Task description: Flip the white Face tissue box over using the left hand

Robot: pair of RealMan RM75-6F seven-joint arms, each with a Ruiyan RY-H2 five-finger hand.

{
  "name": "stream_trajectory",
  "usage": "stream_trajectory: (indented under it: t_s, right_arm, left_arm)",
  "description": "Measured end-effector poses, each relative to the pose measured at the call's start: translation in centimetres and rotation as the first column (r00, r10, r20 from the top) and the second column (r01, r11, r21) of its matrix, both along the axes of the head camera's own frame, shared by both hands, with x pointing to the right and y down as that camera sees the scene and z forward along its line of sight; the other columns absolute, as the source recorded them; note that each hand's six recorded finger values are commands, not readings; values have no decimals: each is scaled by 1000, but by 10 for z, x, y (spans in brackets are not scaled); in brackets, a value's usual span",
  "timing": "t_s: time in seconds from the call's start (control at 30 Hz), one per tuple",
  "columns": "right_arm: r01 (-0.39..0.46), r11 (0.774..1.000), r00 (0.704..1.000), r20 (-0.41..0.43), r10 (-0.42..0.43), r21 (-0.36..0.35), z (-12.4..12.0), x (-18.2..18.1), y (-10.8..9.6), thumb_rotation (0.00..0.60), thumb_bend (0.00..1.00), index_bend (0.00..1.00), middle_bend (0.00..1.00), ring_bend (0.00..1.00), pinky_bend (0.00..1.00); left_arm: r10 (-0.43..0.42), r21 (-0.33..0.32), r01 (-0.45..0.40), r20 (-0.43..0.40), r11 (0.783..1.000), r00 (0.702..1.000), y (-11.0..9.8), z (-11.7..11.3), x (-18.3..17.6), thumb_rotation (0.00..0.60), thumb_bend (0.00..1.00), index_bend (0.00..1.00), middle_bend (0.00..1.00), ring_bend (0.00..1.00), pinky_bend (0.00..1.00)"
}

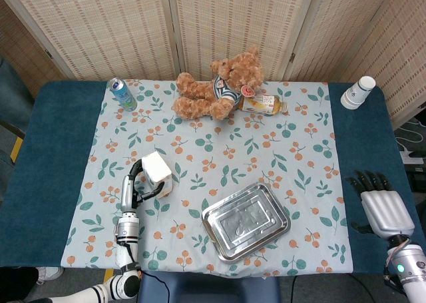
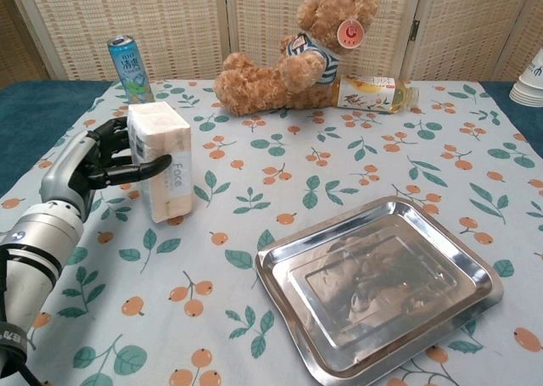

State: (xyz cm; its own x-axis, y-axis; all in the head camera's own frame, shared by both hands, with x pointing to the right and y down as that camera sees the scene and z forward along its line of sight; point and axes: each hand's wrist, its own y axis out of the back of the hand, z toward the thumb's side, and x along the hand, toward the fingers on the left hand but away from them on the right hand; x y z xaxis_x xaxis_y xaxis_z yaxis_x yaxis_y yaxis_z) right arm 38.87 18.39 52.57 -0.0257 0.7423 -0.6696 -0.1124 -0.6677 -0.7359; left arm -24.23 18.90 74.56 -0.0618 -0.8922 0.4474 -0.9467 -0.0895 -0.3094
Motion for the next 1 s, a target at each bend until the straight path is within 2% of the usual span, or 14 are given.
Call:
stream_trajectory:
  t_s: [0.4, 0.47, 0.57, 0.63, 1.0]
  right_arm:
    - [6, 1000, 1000, -5, -6, -11, 4, -2, 2, 600, 118, 149, 45, 0, 0]
    - [7, 1000, 1000, -5, -7, -13, 5, -2, 2, 600, 118, 149, 45, 0, 0]
    - [8, 1000, 1000, -5, -8, -14, 5, -2, 2, 600, 119, 149, 45, 0, 0]
    - [8, 1000, 1000, -4, -8, -12, 5, -2, 2, 600, 118, 149, 45, 0, 0]
    - [15, 1000, 1000, 1, -15, -10, 4, -5, 2, 600, 118, 157, 45, 0, 0]
  left_arm:
    - [4, -29, -4, 20, 1000, 1000, 8, 6, -13, 600, 180, 199, 271, 81, 185]
    - [11, -32, -11, 20, 999, 1000, 9, 7, -12, 600, 174, 124, 222, 45, 179]
    - [30, -18, -30, 7, 999, 1000, 9, 5, -10, 600, 147, 5, 69, 2, 141]
    - [49, -15, -49, -6, 999, 999, 10, 4, -9, 600, 126, 0, 7, 0, 116]
    - [73, -7, -73, -3, 997, 997, 9, -1, -12, 600, 105, 0, 0, 0, 67]
